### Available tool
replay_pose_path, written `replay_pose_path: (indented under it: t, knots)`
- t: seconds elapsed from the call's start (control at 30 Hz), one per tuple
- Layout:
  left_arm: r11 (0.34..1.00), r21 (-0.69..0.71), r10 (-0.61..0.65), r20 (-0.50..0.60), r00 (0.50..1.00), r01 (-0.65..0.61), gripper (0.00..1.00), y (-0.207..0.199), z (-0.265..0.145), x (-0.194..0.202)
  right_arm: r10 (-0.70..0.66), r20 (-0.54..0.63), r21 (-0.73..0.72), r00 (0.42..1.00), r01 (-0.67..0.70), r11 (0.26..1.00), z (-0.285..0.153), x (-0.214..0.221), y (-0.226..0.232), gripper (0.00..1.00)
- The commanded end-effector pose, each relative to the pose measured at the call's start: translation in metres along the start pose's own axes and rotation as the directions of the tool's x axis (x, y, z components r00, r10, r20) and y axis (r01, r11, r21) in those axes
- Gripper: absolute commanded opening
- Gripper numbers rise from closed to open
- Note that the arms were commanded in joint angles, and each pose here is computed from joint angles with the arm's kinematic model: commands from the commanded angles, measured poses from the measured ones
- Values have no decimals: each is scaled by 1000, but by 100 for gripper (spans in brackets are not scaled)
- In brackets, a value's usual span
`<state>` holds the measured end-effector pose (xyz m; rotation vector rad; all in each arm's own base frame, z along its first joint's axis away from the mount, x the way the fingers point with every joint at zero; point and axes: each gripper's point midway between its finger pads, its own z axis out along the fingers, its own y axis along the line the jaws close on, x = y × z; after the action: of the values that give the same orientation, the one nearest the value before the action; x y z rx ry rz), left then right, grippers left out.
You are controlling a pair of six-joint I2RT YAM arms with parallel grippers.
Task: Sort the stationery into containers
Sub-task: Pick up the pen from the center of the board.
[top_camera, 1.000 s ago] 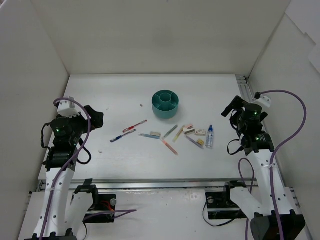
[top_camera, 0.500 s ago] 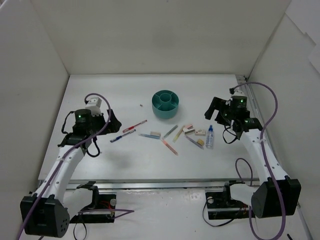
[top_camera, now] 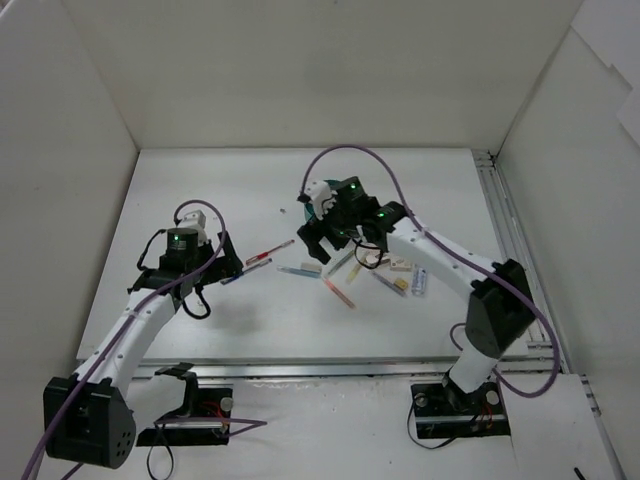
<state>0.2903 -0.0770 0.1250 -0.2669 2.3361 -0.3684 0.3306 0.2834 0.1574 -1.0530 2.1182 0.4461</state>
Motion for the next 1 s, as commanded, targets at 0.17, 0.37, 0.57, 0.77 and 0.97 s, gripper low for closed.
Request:
replay_pose_path:
  t: [0.17, 0.37, 0.57, 0.77, 0.97]
  knots:
    - [983, -106, -139, 97, 986, 149, 100, 23, -31, 1, -468, 99, -116, 878, 477, 871, 62, -67, 18, 98]
    - [980, -97, -167, 94, 982, 176, 100, 22, -36, 7, -673, -19, -124, 739, 667, 735, 102, -57, 12, 95]
    - [980, -82, -174, 109, 979, 183, 100, 24, -40, 11, -798, -32, -207, 602, 777, 595, 142, -44, 21, 86]
    - [982, -68, -169, 87, 982, 175, 100, 22, -41, 17, -791, 98, -240, 605, 785, 571, 153, -63, 31, 66]
    - [984, -49, -170, 71, 983, 174, 100, 19, -37, 21, -779, 118, -286, 616, 772, 567, 169, -50, 27, 59]
